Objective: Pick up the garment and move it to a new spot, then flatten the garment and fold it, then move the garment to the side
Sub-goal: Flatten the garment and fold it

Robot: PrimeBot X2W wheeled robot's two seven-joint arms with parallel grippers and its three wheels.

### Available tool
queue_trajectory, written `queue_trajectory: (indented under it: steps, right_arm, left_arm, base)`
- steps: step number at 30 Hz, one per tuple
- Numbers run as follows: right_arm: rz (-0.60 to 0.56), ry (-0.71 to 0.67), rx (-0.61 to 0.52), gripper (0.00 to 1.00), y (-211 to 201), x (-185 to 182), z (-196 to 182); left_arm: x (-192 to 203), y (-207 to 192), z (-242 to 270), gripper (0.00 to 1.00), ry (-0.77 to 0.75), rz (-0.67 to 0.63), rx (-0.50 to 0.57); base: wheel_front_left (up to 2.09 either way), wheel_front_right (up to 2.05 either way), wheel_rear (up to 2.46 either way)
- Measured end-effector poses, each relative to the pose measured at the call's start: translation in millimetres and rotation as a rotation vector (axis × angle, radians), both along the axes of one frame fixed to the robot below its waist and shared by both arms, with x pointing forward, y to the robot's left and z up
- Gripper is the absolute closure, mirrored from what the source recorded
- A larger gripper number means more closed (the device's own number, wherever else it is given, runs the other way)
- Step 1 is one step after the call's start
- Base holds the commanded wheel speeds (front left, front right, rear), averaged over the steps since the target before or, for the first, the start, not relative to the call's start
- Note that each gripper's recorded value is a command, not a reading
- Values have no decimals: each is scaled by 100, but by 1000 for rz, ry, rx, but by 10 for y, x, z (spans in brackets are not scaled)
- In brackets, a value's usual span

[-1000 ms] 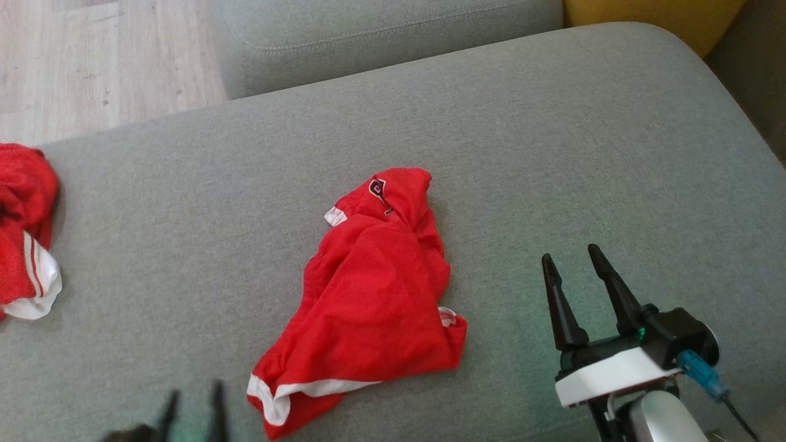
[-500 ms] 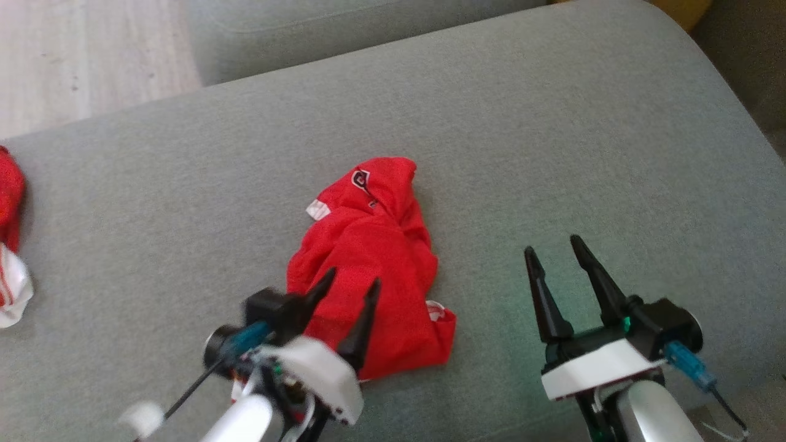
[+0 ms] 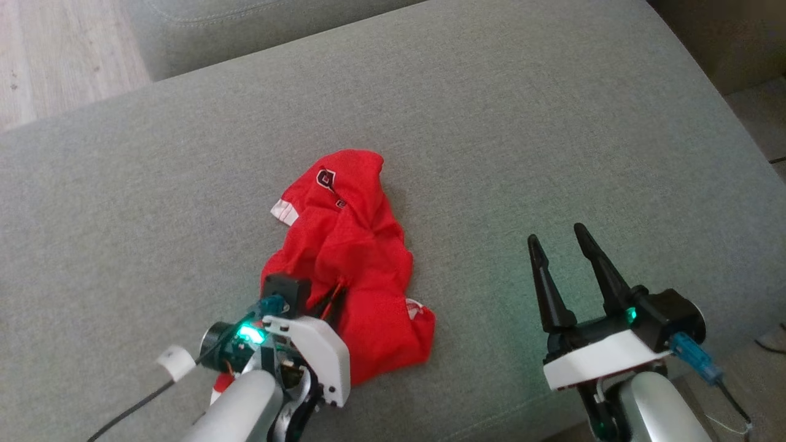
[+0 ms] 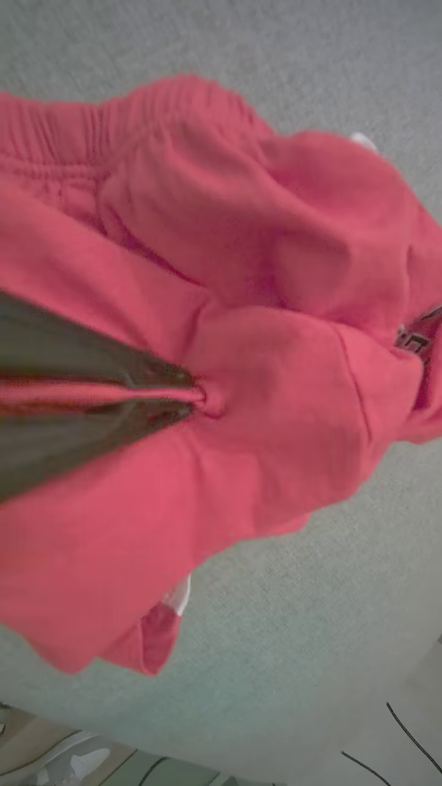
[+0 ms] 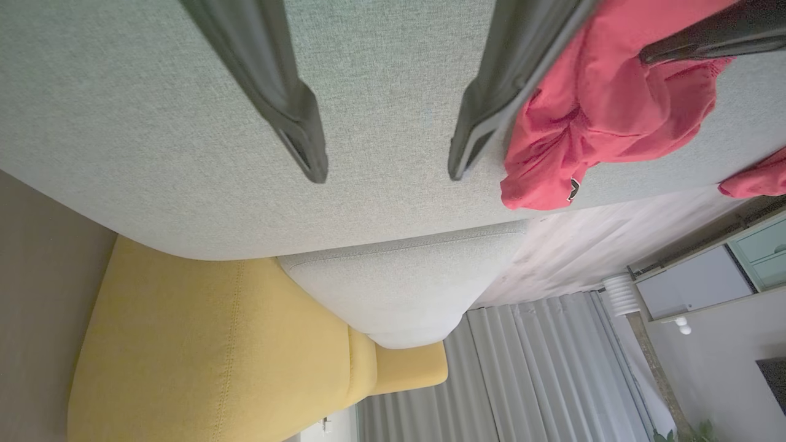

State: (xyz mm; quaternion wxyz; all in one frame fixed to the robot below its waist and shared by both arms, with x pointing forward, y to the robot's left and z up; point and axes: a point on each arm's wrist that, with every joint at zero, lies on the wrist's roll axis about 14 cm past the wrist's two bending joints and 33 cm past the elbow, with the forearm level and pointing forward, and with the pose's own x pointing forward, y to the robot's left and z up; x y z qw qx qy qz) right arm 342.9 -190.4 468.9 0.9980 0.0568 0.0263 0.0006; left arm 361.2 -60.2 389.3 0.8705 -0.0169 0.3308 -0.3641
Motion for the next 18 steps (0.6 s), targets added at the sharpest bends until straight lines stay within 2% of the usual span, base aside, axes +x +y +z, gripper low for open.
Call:
queue_trajectory:
  steps: [3,9,13,18]
  right_arm:
    - [-1,-4,0,0,-3,-5,13]
    - [-6,-30,3,0,-20,-34,88]
    - [-4,-48,5,0,-15,-44,137]
    - [13,-45,11,0,48,-84,118]
  left_arm:
    - [-3,10,-42,100,1,-15,12]
    - [112,-14,430,100,-139,77,-170]
    - [35,46,787,100,-228,131,-282]
    - [-115,157,1069,100,-307,162,-332]
  base:
    - [0,0,0]
    - [0,0,0]
    - [0,0,0]
    - [0,0,0]
